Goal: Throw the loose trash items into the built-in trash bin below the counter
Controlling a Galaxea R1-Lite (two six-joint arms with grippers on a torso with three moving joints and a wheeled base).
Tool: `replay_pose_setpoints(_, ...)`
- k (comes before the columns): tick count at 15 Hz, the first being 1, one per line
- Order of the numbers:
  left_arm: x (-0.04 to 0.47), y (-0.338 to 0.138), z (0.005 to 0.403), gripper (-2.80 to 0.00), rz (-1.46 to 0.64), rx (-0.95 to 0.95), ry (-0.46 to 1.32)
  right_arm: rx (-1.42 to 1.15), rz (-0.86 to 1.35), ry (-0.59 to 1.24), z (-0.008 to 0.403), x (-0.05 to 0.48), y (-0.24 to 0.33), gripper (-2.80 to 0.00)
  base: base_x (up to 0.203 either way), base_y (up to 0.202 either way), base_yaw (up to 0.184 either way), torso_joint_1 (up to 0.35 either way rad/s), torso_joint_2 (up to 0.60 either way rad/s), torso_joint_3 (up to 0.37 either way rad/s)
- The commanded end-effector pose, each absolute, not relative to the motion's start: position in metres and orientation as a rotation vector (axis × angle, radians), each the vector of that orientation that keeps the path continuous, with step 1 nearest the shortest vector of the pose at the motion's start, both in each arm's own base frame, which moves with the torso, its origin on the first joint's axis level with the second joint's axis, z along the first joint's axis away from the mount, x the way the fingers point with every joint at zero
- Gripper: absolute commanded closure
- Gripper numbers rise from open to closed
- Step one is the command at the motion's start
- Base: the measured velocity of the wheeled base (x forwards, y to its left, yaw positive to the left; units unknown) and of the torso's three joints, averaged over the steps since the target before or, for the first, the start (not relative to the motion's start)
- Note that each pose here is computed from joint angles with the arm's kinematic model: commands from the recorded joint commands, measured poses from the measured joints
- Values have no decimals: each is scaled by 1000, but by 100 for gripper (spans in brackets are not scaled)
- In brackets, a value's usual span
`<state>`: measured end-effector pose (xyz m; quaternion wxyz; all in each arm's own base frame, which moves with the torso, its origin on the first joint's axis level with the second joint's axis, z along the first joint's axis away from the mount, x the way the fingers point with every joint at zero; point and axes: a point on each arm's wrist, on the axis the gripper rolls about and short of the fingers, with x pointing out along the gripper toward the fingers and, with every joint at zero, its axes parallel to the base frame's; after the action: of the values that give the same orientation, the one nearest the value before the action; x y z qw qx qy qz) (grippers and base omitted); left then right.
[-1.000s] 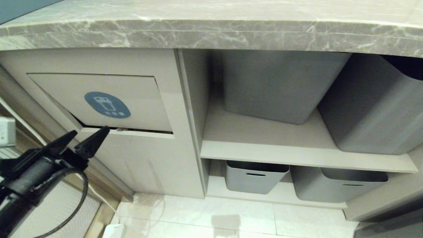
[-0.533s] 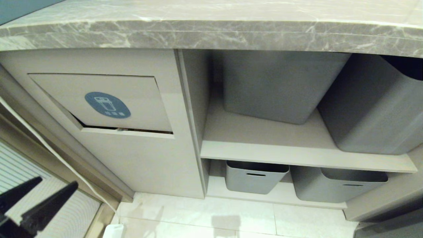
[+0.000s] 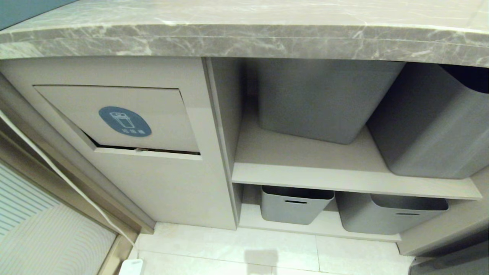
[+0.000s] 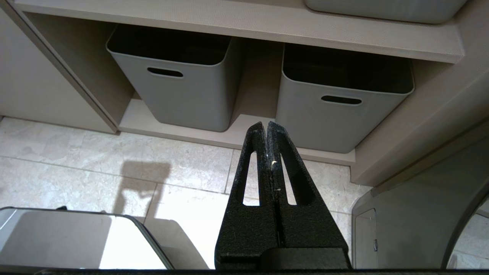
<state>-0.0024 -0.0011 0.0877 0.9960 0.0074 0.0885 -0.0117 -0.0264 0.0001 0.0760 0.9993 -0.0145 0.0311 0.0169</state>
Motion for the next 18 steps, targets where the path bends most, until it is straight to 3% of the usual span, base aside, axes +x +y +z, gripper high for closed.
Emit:
replay_pose_setpoints(1,-8,0,82,0,25,43,161,-30,35,64,76,-26,0,0,0,0,0,0,0,0)
replay_pose_setpoints(4,-9,0,78,0,-28,76,216,-29,35,64,76,-26,0,0,0,0,0,0,0,0)
replay_pose_setpoints(10,-24,-1,75,0,-44,102,2,-30,35,64,76,-26,0,0,0,0,0,0,0,0)
replay_pose_setpoints(18,-23,0,75,0,-22,106,7,-35,36,65,76,-26,0,0,0,0,0,0,0,0)
